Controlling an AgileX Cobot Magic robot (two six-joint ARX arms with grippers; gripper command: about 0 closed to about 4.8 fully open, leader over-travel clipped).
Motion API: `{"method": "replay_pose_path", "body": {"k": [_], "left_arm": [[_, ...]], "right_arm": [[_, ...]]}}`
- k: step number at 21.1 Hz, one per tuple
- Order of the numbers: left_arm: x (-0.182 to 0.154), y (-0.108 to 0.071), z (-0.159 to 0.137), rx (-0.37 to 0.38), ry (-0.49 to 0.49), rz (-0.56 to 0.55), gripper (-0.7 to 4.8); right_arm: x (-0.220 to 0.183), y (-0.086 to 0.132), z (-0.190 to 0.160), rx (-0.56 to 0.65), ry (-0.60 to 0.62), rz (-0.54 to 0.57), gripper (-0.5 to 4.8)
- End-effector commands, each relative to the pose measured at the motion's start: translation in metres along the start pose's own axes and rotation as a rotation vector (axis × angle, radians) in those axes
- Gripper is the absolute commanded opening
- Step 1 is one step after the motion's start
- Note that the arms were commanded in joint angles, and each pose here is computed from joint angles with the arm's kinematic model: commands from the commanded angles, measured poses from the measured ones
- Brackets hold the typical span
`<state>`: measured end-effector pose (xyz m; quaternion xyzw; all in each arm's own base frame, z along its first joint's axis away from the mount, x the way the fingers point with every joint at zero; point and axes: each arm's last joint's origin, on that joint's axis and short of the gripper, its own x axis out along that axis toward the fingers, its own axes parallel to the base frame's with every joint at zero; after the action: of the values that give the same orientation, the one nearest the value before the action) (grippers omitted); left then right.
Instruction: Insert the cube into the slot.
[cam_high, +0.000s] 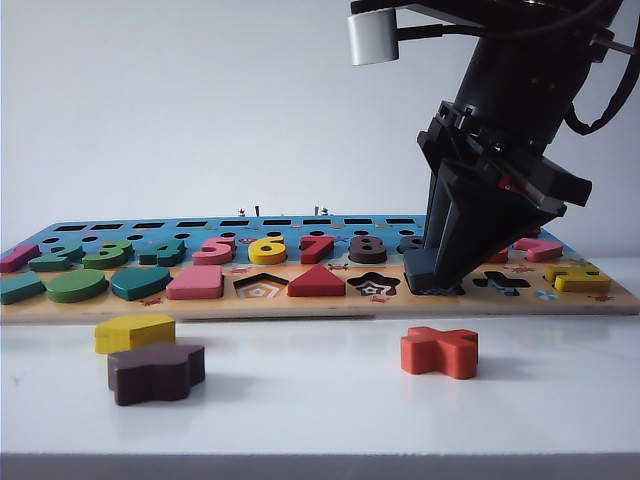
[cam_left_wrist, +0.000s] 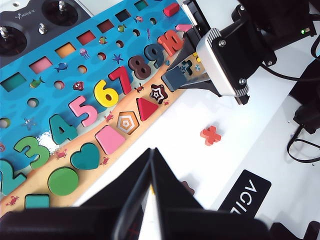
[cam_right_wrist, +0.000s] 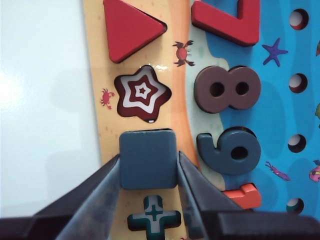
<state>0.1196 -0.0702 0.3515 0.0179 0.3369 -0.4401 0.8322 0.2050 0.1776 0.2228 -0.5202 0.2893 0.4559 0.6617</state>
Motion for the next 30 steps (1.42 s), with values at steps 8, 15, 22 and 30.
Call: {"method": "replay_pose_path", "body": {"k": [8,15,22,30], "left_arm": [[-0.0012,-0.0006,0.0026,0.015,-0.02,-0.005,0.17],[-0.0012,-0.0006,0.0027,0.016,-0.021,-0.005,0.17],[-0.0013,-0.0007,0.0026,0.016,-0.021,-0.005,0.17],[-0.0012,-0.0006,0.0027,0.016,-0.021,-0.005,0.17]], "right_arm": [[-0.001,-0.0008,0.0011,-0.006,-0.004,-0.008,0.26],[-0.0008,-0.0004,0.0008,-0.006,0.0,-0.003,0.26],[-0.0008,-0.0004,0.0007,-0.03,0.003,-0.005,0.18],[-0.0008,-0.0004,0.0007,-0.031,0.003,-0.005,0.18]]}}
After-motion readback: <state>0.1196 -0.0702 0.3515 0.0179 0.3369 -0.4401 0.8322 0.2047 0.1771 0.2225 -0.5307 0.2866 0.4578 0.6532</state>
